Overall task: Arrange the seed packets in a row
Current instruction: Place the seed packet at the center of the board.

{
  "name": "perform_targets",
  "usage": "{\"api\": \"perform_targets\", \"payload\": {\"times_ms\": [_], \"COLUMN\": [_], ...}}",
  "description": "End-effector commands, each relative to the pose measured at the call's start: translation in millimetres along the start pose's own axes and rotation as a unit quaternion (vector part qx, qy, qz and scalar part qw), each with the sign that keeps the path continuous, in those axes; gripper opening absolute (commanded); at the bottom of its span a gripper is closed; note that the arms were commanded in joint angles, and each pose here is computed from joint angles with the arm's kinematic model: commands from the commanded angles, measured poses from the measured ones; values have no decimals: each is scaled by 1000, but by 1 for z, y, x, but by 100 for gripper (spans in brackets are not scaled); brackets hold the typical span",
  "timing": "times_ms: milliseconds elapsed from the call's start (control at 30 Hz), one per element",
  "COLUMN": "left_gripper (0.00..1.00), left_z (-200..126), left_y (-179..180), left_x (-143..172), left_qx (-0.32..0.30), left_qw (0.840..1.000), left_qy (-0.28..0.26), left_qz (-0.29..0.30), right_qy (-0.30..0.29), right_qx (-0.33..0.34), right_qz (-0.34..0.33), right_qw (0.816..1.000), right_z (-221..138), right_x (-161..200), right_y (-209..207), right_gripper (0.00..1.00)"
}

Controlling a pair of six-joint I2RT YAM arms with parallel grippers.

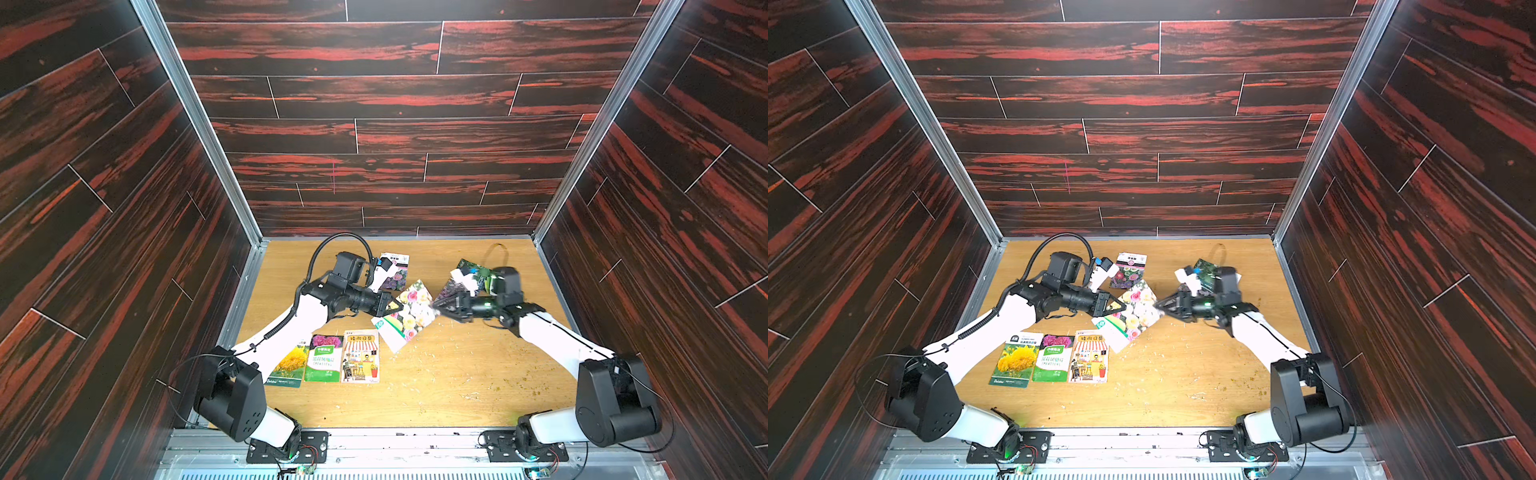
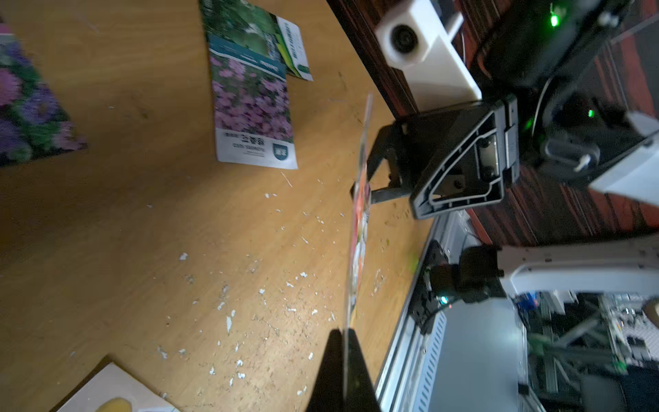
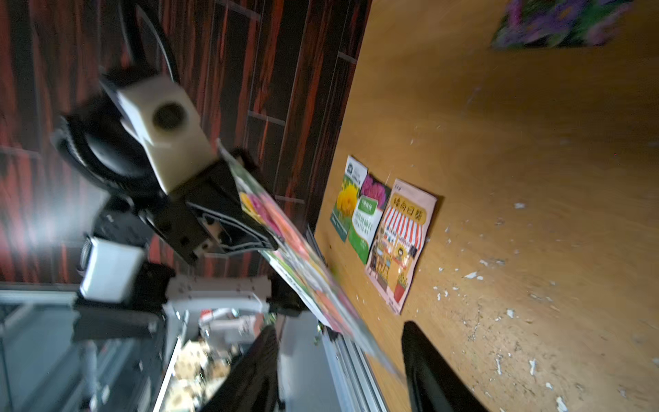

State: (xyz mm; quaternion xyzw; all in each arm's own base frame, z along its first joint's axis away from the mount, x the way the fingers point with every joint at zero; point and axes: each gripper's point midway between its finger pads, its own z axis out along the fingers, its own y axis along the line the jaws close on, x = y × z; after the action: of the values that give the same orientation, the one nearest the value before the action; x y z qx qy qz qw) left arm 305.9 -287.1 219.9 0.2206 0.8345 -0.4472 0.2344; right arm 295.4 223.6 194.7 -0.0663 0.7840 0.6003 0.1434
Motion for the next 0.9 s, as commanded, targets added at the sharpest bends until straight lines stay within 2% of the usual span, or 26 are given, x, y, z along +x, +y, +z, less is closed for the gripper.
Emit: {"api": "perform_targets", "payload": {"times_ms": [0,100,200,267,533,733,800,833,867], "left_gripper": [0,0,0,0,0,0,0,0,0], "left_z": [-6,2,3,8,13,19,19,19,19], "left_y": [10,27,39,43,36,31,32,33,34], "left_x": [-50,-67,-85,-91,-101,-94,-91,-90,-88], "left_qx": [-25,-14,20,38,51,58,56,53,49], "left_qw": [989,973,944,930,923,927,927,928,928], "left_qy": [-136,-198,-273,-295,-306,-292,-290,-289,-289], "left_qz": [-47,-118,-185,-215,-228,-228,-230,-230,-230], "right_qy": [-31,-54,-70,-80,-79,-44,-45,-43,-40], "right_qx": [-28,-42,-53,-57,-79,-120,-131,-133,-134], "right_qz": [18,28,39,39,42,11,1,-2,-5], "right_qw": [999,997,995,994,993,992,990,990,990], "right_z": [1,1,3,4,18,47,50,51,53], "right_x": [-12,-14,-18,-20,-35,-42,-46,-47,-48], "right_y": [6,1,-3,-5,-12,9,17,19,22], "right_gripper": [58,58,58,58,58,58,53,47,35]}}
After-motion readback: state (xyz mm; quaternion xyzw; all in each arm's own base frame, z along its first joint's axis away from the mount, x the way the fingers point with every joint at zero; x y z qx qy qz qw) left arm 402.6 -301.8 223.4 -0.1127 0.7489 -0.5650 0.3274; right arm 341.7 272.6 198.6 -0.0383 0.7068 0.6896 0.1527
